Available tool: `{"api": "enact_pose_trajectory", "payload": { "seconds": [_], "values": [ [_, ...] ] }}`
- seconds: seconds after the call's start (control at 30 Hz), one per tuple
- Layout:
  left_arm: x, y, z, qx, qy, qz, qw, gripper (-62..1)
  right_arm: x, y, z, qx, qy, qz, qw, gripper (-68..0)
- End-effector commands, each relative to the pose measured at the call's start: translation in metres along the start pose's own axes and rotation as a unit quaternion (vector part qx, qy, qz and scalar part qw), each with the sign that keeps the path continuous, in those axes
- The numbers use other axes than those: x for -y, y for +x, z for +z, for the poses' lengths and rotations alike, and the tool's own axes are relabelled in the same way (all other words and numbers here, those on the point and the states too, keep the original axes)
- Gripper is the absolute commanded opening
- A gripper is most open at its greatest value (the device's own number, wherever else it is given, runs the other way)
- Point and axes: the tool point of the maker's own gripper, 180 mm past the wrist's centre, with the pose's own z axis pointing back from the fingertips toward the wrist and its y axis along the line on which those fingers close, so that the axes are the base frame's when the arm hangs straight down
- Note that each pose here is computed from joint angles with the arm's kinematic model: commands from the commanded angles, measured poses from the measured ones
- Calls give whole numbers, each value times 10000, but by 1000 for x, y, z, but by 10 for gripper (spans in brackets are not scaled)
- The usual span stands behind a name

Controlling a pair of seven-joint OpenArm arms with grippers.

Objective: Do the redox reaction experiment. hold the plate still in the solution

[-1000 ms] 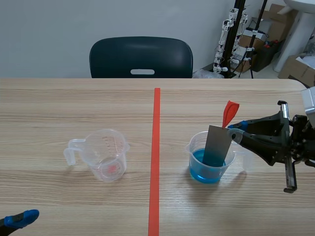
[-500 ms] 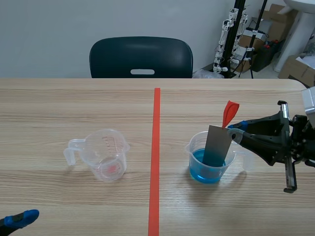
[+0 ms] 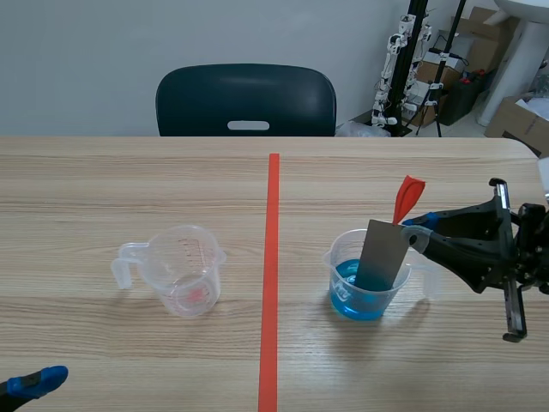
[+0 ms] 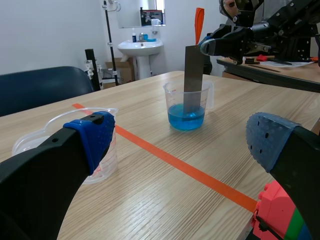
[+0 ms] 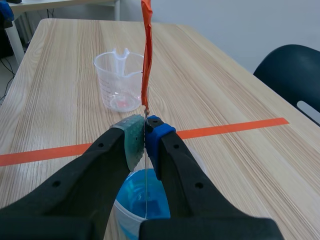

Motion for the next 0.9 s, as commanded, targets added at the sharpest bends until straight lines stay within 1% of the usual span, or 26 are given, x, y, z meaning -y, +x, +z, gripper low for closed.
{"api": "enact_pose_trajectory", "payload": {
  "seconds": [0.0,0.37,0.67,0.73,0.8,0.87],
  "values": [
    [-2,11,-1,275,-32,-31,9996,-54,7,12,2,177,-56,88,9998,-669],
    [-2,11,-1,275,-32,-31,9996,-54,6,10,2,137,-56,60,9999,-669],
    [-2,11,-1,275,-32,-31,9996,-54,6,8,2,99,-63,92,9999,-669],
    [-2,11,-1,275,-32,-31,9996,-54,6,8,1,102,-73,135,9998,-669],
    [-2,11,-1,275,-32,-31,9996,-54,7,8,1,103,-101,242,9996,-669],
    [-2,11,-1,275,-32,-31,9996,-54,7,9,1,105,-105,259,9996,-669]
  ]
}}
